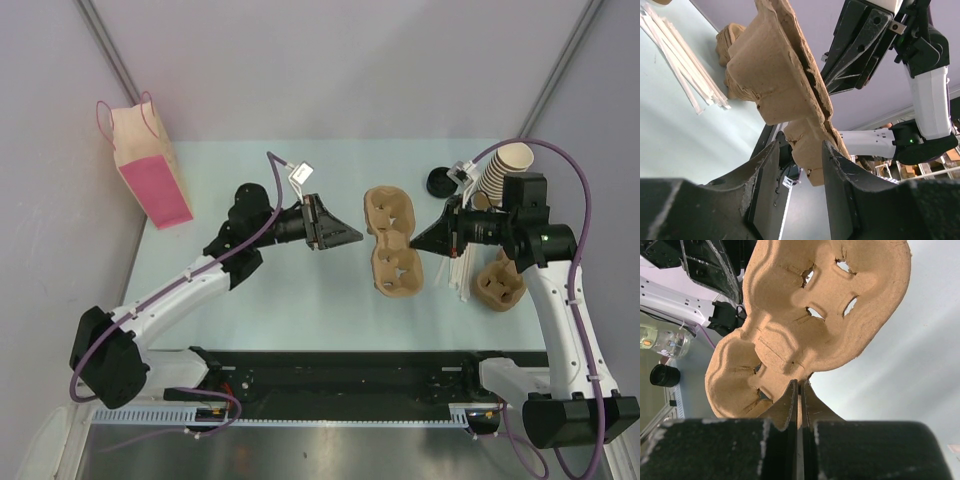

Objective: Pack the takeout coffee

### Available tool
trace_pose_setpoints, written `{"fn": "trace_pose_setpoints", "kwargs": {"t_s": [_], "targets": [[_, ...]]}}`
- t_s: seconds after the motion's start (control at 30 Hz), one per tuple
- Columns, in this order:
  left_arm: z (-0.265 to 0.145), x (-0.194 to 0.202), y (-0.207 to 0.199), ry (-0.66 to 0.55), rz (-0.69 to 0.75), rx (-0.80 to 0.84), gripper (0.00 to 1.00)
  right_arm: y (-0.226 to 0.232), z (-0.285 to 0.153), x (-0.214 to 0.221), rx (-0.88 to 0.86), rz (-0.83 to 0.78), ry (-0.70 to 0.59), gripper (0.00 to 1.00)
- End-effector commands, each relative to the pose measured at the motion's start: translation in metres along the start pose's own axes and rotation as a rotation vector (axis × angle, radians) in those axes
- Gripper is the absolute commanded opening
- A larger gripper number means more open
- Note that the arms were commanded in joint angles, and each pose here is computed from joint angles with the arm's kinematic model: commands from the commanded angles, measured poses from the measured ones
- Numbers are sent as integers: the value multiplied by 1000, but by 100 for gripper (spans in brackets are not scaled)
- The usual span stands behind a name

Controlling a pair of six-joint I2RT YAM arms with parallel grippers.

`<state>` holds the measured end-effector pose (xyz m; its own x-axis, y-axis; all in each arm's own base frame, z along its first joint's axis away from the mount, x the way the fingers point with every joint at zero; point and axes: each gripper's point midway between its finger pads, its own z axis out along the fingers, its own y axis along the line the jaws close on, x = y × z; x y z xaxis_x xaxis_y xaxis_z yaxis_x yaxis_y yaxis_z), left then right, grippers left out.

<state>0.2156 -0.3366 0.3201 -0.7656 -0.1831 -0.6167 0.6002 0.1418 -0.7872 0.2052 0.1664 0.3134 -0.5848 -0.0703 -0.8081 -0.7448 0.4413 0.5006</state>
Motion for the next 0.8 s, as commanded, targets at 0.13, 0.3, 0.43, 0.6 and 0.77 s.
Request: {"fn": "trace_pose_setpoints", "kwargs": {"t_s": [0.13, 0.3, 0.43, 0.6, 0.77], "targets": [[3, -25, -24, -58, 24, 59, 44, 5, 0, -4, 3, -66, -18, 0], [5, -27, -24, -63, 20, 60, 42, 6, 0, -4, 4, -80, -17, 0], [6, -28, -24, -64, 13, 59, 41, 7, 0, -2, 3, -93, -12, 0], [8, -28, -23, -58, 9, 59, 39, 8, 1, 0, 9, -107, -4, 0], [9, -27, -22, -58, -2, 60, 38, 6, 1, 0, 16, -106, -3, 0]]}}
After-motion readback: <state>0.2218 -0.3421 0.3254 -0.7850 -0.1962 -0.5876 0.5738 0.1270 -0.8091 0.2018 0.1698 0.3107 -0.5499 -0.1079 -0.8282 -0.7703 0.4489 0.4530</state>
